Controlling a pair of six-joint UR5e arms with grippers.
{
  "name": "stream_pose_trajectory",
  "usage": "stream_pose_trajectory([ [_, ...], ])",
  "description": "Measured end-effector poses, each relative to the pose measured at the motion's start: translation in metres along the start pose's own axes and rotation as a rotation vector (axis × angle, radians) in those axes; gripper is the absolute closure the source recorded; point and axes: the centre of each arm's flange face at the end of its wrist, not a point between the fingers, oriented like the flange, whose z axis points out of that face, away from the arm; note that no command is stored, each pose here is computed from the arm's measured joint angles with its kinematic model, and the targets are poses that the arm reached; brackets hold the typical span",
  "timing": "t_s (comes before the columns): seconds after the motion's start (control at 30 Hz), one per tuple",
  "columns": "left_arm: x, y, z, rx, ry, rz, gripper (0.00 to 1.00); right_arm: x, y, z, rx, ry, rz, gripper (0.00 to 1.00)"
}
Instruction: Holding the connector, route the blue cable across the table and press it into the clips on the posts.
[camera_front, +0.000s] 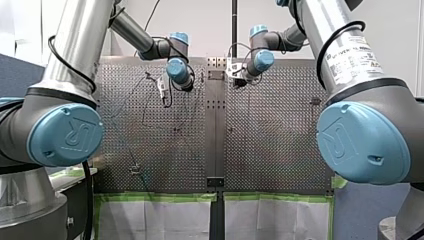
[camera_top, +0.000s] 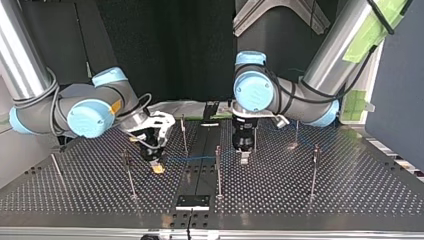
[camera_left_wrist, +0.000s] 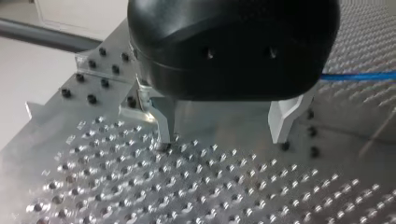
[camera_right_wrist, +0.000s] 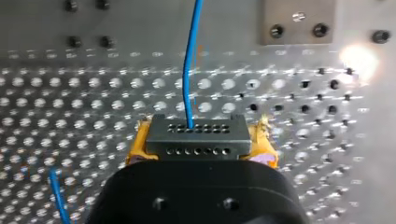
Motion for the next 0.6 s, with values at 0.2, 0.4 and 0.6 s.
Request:
stream_pose_trajectory([
  [0.2, 0.000, -0.003, -0.023, 0.015, 0.009, -0.003, 0.00, -0.023, 0.004, -0.003, -0.010, -0.046, 0.008, 1.00],
  [0.4, 0.003, -0.002, -0.029, 0.016, 0.015, -0.003, 0.00, -0.041, 0.009, -0.006, -0.020, -0.084, 0.015, 1.00],
  [0.6, -0.002, 0.001, -0.041, 0.023, -0.005, -0.010, 0.00, -0.049, 0.016, -0.008, -0.033, -0.102, 0.021, 1.00],
])
